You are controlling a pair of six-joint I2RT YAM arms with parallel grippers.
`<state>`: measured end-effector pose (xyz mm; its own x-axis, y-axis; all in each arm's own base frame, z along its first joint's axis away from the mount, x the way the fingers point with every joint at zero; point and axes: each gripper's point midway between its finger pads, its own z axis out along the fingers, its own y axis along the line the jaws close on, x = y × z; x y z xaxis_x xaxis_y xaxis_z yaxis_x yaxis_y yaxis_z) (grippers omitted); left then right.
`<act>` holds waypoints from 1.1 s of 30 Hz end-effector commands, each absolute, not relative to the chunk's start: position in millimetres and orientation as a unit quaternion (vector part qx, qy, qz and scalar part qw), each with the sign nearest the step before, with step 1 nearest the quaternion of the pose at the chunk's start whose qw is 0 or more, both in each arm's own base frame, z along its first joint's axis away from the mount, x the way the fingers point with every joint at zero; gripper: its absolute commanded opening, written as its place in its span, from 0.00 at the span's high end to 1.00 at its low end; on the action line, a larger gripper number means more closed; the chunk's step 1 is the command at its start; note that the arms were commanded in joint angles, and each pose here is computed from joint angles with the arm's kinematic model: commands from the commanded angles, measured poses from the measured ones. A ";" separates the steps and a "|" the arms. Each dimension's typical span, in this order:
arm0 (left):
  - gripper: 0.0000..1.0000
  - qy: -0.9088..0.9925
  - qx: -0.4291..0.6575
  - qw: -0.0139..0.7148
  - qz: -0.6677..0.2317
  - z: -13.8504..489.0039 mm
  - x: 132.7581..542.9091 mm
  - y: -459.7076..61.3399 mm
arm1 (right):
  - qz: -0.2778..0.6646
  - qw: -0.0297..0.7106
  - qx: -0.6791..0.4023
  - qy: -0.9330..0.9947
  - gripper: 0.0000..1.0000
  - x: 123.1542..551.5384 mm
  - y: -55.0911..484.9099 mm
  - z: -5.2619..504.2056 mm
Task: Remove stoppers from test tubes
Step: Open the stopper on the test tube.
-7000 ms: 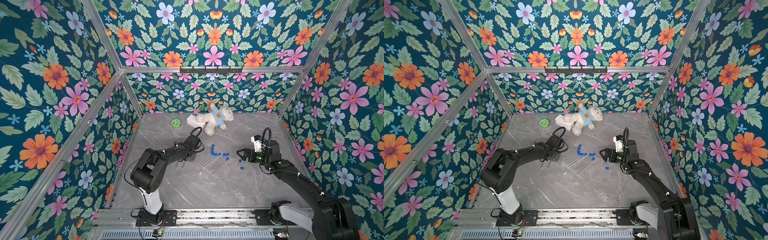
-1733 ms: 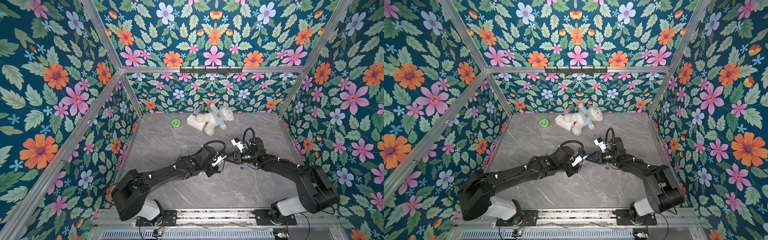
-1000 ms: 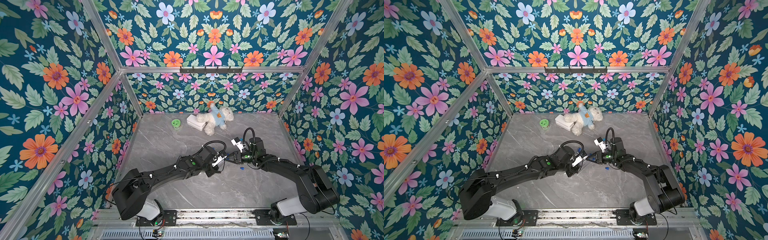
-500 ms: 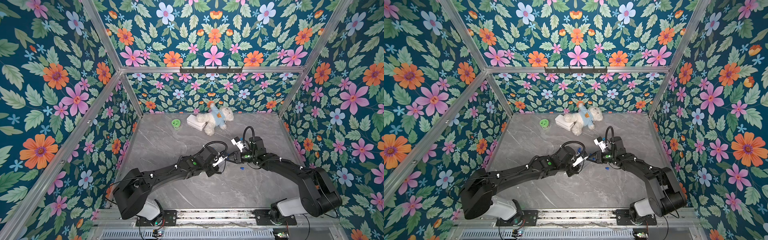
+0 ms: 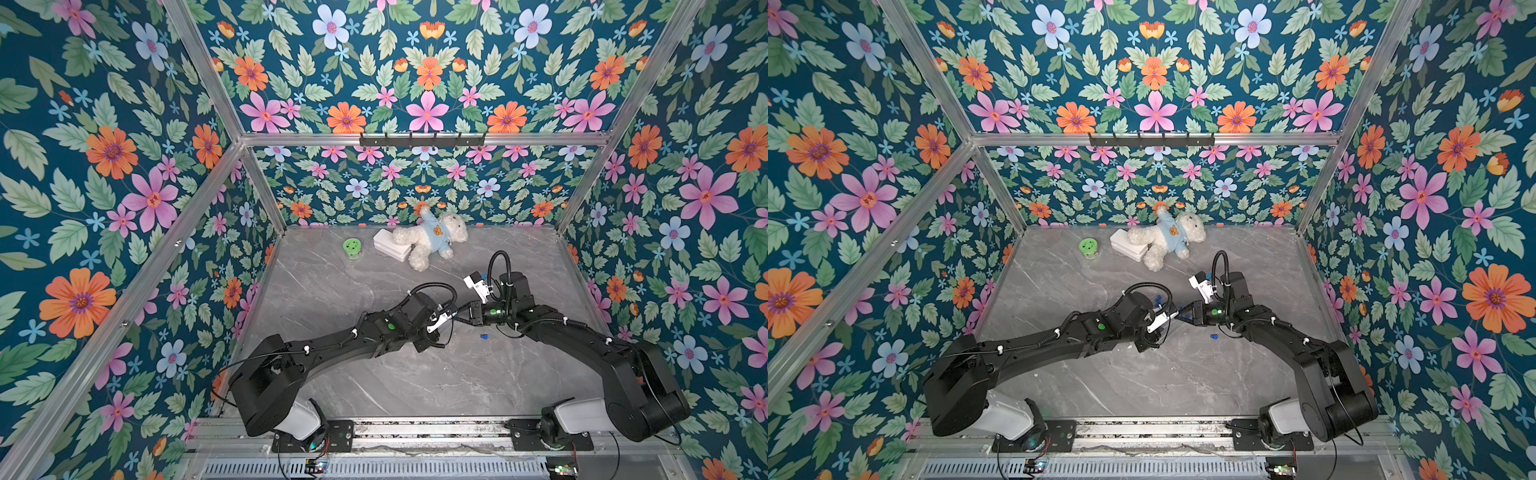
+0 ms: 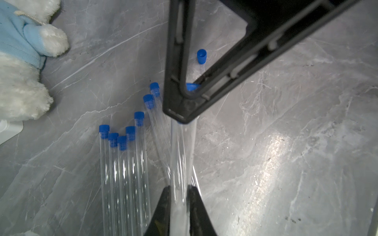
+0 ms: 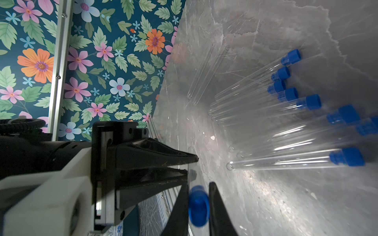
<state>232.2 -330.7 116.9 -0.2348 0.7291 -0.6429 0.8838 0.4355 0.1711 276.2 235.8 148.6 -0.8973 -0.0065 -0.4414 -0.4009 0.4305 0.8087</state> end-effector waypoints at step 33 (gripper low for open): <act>1.00 0.814 0.504 0.289 0.016 93.8 242.4 -274.4 | 0.485 0.227 -0.120 0.836 1.00 283.8 226.0 157.0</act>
<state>239.9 -282.2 90.8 -0.3152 0.8257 -0.4678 0.8258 0.4815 0.2936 282.6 226.5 155.5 -0.8732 0.0133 -0.4872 -0.4163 0.4993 0.7598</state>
